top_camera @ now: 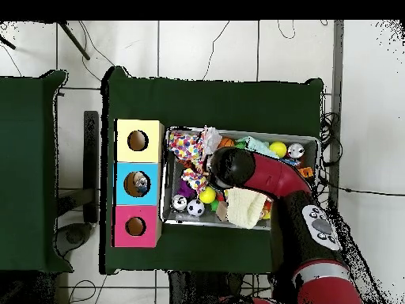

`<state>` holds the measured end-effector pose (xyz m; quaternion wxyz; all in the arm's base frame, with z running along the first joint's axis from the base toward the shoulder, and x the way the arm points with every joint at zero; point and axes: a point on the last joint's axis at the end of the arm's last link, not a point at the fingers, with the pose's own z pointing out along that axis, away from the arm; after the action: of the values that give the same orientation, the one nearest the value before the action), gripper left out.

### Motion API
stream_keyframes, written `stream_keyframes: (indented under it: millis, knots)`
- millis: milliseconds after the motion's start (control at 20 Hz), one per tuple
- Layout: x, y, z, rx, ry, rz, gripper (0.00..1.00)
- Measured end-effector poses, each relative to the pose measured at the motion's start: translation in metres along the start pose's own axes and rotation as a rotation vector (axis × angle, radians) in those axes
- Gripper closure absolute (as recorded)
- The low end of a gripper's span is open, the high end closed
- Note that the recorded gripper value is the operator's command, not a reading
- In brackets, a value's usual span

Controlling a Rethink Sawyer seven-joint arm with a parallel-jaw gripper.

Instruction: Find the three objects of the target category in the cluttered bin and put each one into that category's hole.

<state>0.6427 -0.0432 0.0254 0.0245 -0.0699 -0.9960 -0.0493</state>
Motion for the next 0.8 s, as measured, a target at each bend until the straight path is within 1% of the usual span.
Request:
stream_keyframes:
  millis: [400,800]
  knots:
    - [0.0025,-0.0041,0.0085,-0.013,0.010,-0.004,0.00]
    - [0.0021,-0.0080,0.0037,0.000,0.000,-0.021,0.00]
